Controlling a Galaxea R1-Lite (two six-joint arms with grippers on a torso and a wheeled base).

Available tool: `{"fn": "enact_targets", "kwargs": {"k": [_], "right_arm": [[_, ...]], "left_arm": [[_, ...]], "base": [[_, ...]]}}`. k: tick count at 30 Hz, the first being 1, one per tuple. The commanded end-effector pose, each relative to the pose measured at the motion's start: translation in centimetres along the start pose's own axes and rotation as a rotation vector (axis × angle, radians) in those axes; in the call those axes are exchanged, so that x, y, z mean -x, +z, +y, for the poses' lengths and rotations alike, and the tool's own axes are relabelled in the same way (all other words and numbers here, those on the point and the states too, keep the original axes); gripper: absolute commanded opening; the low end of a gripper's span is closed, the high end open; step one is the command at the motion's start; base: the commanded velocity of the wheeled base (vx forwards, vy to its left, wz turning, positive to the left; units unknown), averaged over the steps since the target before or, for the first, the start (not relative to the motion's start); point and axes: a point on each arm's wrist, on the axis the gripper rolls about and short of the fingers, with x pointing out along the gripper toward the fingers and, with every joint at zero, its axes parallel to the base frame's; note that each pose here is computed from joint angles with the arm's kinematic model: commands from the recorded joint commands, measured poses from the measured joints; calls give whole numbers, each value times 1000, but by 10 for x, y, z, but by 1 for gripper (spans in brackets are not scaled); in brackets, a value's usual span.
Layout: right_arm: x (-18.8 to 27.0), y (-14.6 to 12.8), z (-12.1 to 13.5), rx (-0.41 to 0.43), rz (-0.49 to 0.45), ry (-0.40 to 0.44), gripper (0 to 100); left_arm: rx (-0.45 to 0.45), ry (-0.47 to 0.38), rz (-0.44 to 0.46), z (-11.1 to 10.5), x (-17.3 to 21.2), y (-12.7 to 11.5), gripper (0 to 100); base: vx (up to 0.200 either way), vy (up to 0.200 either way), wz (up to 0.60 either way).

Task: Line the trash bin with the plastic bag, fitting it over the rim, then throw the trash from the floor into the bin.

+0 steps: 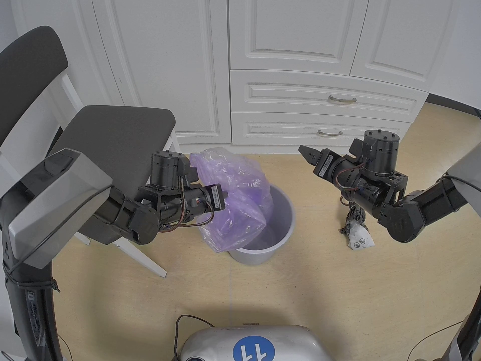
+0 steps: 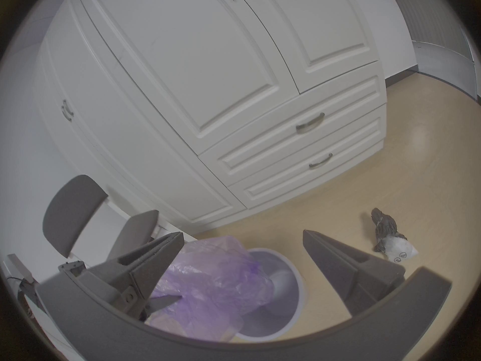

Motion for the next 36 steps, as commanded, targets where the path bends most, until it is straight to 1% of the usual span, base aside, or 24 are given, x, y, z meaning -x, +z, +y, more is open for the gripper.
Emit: {"fn": "enact_targets", "kwargs": {"k": [1, 5, 6, 8, 10, 13, 17, 20, 21, 24, 27, 28, 30, 36], "right_arm": [[-13, -17, -10, 7, 37, -29, 100], [-14, -21, -11, 9, 45, -32, 100], [-15, -23, -10, 10, 50, -30, 100], [-14, -23, -10, 10, 49, -28, 100], [-15, -23, -9, 9, 48, -25, 100], [-14, -26, -8, 10, 51, -20, 100], [-13, -31, -3, 11, 63, -7, 100], [-13, -32, -3, 12, 67, -8, 100], [-14, -35, -3, 14, 73, -8, 100], [-15, -38, -3, 9, 78, -10, 100], [-15, -39, -3, 6, 83, -9, 100], [-16, -42, -2, 5, 89, -7, 100], [-16, -43, -2, 6, 92, -8, 100], [-20, -54, -4, 11, 114, -15, 100]], "left_arm": [[15, 30, 41, 18, -16, -15, 0], [17, 25, 65, 17, -22, -25, 0], [13, 11, 84, 11, -27, -33, 0], [7, -1, 98, 4, -28, -40, 0], [3, -10, 101, 0, -29, -42, 0], [-3, -21, 94, -6, -32, -44, 0], [47, -70, 25, -16, -36, -40, 0], [55, -79, 24, -15, -42, -39, 0], [56, -85, 5, -14, -49, -33, 0], [59, -75, -3, -10, -60, -31, 0], [62, -64, 18, -11, -66, -28, 0], [68, -55, 39, -10, -69, -29, 0], [69, -54, 49, -8, -71, -32, 0], [72, -50, 57, -7, -75, -33, 0]], "base": [[0, 0, 0], [0, 0, 0], [0, 0, 0], [0, 0, 0], [0, 0, 0], [0, 0, 0], [0, 0, 0], [0, 0, 0], [0, 0, 0], [0, 0, 0], [0, 0, 0], [0, 0, 0], [0, 0, 0], [0, 0, 0]]}}
